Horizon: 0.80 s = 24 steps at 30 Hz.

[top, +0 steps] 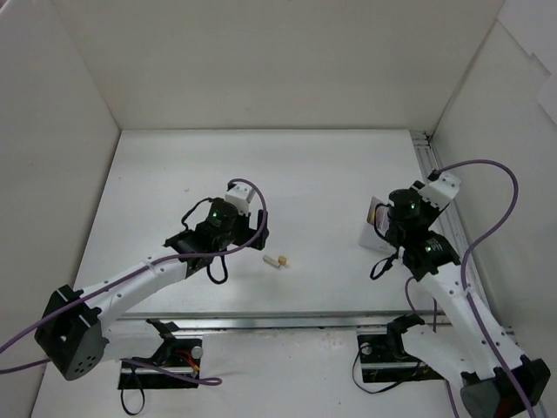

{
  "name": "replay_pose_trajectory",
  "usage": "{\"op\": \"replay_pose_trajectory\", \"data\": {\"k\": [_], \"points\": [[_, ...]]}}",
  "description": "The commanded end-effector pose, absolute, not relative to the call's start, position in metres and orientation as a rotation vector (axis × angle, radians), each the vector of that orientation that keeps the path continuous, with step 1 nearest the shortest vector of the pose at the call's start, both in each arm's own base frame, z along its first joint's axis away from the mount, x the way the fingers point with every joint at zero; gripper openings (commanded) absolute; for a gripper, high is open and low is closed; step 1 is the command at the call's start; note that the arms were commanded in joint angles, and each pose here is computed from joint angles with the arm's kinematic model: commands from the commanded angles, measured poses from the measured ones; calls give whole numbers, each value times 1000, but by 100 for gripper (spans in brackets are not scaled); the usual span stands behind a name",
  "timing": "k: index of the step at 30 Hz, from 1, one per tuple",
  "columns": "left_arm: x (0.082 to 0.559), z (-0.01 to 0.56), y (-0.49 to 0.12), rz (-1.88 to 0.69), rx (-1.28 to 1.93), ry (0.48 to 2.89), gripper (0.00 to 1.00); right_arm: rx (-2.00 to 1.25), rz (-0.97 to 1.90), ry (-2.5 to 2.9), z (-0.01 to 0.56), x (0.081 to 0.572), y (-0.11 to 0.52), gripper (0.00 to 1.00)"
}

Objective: Sort the stationery into containers
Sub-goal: Place the pen in the storage box.

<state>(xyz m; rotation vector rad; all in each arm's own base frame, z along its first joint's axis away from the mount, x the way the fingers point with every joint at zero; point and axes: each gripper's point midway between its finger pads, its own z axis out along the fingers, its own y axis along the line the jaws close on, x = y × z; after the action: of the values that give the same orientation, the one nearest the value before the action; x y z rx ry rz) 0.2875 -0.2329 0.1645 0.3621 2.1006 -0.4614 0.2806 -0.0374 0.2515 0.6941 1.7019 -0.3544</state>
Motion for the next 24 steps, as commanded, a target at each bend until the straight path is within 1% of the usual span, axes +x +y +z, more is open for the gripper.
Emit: {"op": "replay_pose_trajectory", "data": {"k": [1,6,13,19,24], "points": [[287,182,-248,-575,340,2075,100,775,-472,1641,261,296,-53,0],[288,174,-252,-575,360,2101,100,744,-445,1702,239,324,-47,0],[287,168,-252,-571,365,2116,100,728,-431,1736,214,332,-47,0],[285,164,-257,-591,389,2130,100,688,-355,1774,187,343,-34,0],[285,163,-260,-607,400,2134,100,677,-362,1814,178,346,-32,3]]}}
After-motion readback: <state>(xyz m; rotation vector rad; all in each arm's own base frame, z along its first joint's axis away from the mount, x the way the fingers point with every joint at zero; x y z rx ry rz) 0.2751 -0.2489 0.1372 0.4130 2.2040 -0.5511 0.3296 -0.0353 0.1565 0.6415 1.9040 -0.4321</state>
